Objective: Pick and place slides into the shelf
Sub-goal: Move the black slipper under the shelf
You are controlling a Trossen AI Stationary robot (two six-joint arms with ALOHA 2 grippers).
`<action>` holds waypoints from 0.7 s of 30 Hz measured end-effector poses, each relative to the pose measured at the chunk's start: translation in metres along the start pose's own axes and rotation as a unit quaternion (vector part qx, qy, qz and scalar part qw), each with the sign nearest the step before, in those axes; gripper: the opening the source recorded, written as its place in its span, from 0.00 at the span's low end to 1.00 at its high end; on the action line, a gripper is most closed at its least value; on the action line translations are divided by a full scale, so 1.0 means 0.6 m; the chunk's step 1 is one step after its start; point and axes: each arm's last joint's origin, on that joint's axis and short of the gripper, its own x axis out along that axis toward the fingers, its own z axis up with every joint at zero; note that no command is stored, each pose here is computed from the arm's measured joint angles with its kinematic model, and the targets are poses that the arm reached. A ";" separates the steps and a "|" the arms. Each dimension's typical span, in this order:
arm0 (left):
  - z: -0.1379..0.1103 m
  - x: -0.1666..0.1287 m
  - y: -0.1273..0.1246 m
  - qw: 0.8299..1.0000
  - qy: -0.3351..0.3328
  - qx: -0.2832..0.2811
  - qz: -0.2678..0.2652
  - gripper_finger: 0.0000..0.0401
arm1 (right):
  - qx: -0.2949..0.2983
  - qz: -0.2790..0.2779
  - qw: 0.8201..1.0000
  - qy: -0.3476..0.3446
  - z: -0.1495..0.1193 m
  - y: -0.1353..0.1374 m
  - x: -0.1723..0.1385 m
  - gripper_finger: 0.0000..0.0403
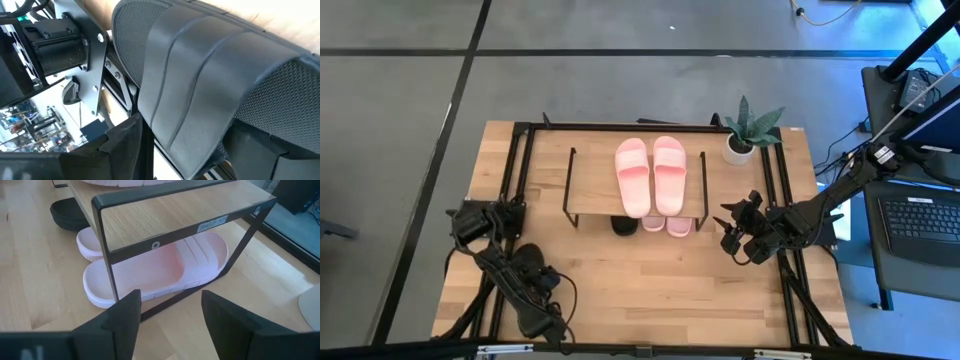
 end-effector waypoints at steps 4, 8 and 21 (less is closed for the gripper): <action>0.004 -0.001 0.000 1.000 0.002 0.006 -0.001 0.55 | 0.000 0.000 1.000 0.000 0.000 0.000 0.000 0.52; 0.009 -0.001 0.000 1.000 0.005 0.014 -0.002 0.42 | -0.001 0.000 1.000 0.000 0.000 0.000 0.000 0.52; 0.014 -0.002 0.002 1.000 -0.006 0.028 0.003 0.04 | -0.002 0.000 1.000 0.000 0.000 0.000 0.000 0.52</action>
